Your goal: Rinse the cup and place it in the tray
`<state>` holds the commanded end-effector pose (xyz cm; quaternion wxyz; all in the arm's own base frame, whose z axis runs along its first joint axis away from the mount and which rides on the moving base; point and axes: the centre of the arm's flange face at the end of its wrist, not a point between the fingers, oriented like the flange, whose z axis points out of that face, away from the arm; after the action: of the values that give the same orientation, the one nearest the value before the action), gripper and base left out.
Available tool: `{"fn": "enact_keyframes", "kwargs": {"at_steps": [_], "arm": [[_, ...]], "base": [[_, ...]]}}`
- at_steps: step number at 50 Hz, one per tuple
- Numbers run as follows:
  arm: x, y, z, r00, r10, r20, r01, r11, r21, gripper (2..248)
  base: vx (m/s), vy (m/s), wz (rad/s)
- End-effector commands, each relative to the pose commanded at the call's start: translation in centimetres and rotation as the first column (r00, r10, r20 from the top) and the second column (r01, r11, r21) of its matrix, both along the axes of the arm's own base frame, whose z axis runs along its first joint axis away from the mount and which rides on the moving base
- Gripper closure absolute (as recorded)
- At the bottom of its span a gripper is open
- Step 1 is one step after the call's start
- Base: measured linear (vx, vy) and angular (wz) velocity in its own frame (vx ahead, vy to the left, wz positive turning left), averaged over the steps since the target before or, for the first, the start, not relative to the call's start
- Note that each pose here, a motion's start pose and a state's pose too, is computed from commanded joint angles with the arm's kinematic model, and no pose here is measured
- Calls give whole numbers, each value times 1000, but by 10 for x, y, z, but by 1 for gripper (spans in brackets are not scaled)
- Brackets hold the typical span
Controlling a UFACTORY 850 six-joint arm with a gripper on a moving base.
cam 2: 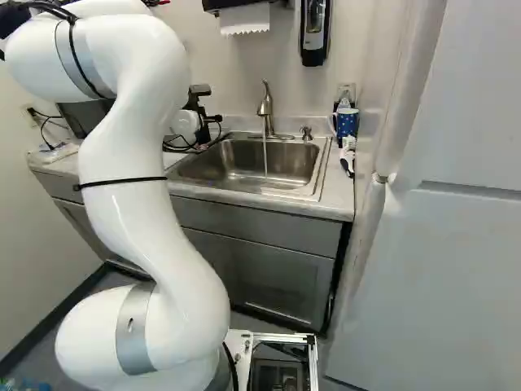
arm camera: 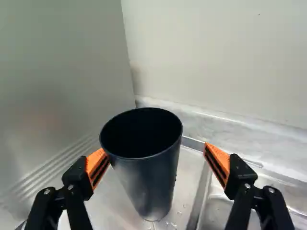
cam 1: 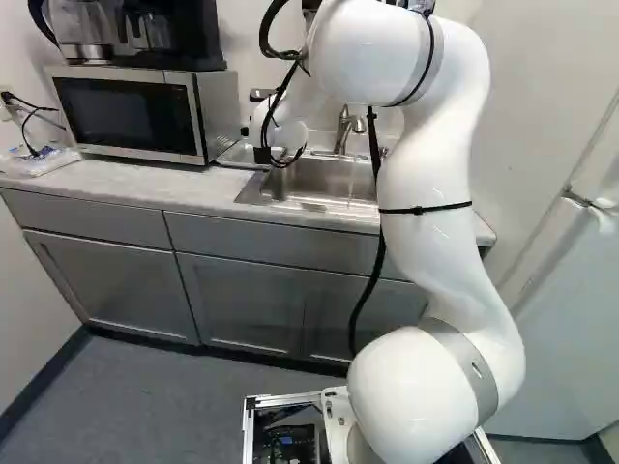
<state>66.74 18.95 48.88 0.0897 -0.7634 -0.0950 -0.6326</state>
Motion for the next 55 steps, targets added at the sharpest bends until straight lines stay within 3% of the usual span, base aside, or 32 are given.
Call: {"fn": "enact_keyframes", "kwargs": {"at_steps": [42,55], "arm": [[-5,0,-27,991,-4,135,-1,999,35,3],[-5,0,-30,991,-4,135,-1,999,35,3]], "base": [[0,0,0],[0,0,0]]}}
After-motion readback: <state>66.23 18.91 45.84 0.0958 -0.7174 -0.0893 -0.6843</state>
